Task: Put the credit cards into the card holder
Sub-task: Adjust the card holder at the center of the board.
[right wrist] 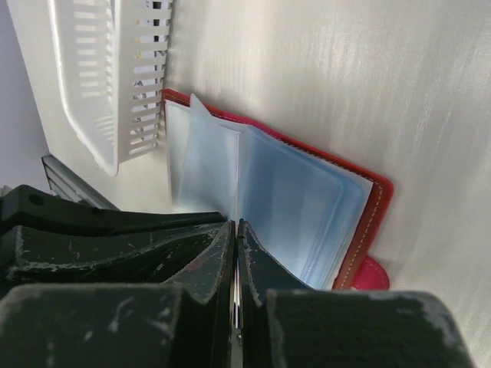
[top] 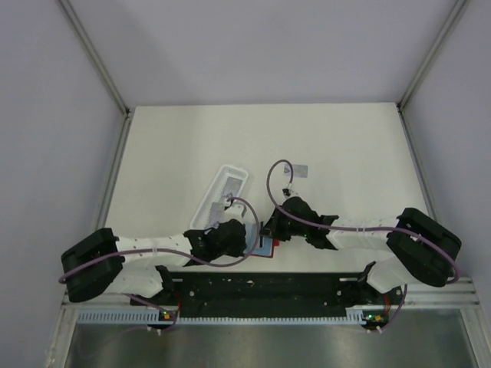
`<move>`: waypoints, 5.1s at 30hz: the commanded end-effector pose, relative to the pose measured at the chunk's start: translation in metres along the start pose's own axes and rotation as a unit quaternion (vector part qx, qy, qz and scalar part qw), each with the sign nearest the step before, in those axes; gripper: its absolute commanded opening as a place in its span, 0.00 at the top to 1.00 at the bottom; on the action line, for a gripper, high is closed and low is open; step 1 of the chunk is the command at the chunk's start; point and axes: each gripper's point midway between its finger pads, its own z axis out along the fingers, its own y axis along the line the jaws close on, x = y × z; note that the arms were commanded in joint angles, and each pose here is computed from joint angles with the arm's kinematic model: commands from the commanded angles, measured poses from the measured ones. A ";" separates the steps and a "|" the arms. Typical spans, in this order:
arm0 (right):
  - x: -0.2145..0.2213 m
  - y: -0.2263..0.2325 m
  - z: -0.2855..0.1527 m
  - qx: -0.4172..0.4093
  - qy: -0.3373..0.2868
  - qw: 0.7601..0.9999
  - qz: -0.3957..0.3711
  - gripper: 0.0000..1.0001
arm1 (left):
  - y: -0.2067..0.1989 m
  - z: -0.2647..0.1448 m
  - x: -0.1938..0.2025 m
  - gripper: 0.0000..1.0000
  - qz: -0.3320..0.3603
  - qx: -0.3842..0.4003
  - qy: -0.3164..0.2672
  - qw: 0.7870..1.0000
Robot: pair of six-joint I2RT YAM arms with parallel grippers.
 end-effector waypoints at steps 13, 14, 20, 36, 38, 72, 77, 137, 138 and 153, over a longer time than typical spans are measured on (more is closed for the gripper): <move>-0.006 0.019 0.003 -0.021 -0.018 1.000 0.007 1.00 | -0.005 0.005 0.013 1.00 0.017 0.017 0.029 0.999; -0.005 0.015 0.005 -0.014 -0.017 1.000 0.010 1.00 | -0.005 0.005 0.013 1.00 0.015 0.018 0.028 0.999; 0.001 -0.010 0.008 0.039 -0.021 0.999 0.029 1.00 | -0.004 0.003 0.012 1.00 0.015 0.019 0.025 0.999; 0.013 -0.061 -0.010 0.130 -0.021 0.991 0.024 1.00 | 0.010 -0.040 -0.035 1.00 -0.050 0.022 -0.092 0.994; 0.015 -0.063 -0.011 0.131 -0.018 0.991 0.024 1.00 | 0.012 -0.043 -0.041 1.00 -0.060 0.027 -0.108 0.992; 0.040 -0.056 -0.043 0.052 0.049 0.993 -0.099 1.00 | -0.046 -0.021 -0.057 1.00 -0.005 0.113 -0.076 0.991; 0.042 -0.055 -0.048 0.040 0.050 0.992 -0.106 1.00 | -0.052 -0.011 -0.050 1.00 0.000 0.118 -0.054 0.992; 0.025 -0.076 -0.080 0.074 -0.024 0.996 -0.040 1.00 | -0.113 -0.002 -0.013 1.00 0.081 0.192 0.042 0.977; 0.025 -0.076 -0.080 0.074 -0.025 0.996 -0.039 1.00 | -0.115 -0.002 -0.012 1.00 0.082 0.193 0.044 0.977; 0.006 -0.076 -0.102 0.088 -0.074 0.992 -0.044 1.00 | -0.115 0.013 0.008 1.00 0.088 0.183 0.068 0.977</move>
